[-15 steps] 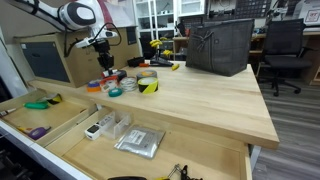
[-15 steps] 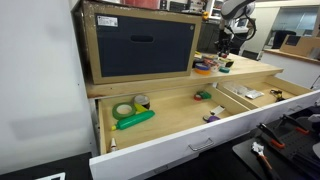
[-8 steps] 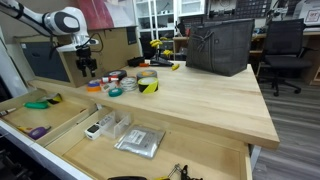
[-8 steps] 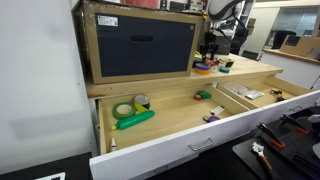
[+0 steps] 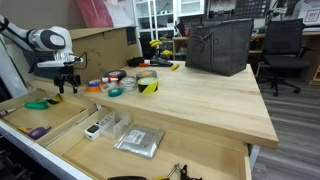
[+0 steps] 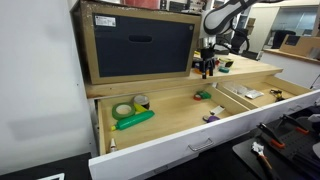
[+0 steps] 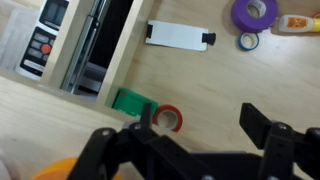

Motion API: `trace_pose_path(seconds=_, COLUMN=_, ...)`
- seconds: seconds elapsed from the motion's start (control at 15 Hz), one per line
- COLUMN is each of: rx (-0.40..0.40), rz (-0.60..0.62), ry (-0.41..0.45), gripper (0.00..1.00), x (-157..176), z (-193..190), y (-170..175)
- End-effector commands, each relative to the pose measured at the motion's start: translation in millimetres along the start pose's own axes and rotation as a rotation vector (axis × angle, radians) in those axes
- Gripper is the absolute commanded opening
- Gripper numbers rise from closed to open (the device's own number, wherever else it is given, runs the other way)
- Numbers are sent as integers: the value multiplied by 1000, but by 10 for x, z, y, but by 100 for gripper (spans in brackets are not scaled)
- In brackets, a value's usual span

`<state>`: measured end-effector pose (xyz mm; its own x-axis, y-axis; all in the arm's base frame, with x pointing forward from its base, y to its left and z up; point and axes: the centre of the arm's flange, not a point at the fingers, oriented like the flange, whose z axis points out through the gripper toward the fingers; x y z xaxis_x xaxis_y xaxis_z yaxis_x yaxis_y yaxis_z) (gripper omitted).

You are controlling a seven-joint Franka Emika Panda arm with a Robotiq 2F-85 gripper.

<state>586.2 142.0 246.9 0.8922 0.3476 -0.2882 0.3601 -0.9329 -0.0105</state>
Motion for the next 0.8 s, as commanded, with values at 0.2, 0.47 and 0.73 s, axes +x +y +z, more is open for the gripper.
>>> trace_pose_path(seconds=0.2, rx=-168, rz=-178, ry=80, gripper=37, x=-699, z=286, y=-998)
trace_pose_path(seconds=0.47, rx=-162, rz=-202, ry=81, gripper=31, x=-655, z=370, y=-1315)
trace_pose_path(seconds=0.73, rx=-180, rz=-215, ry=101, gripper=15, x=-882, z=279, y=-1472)
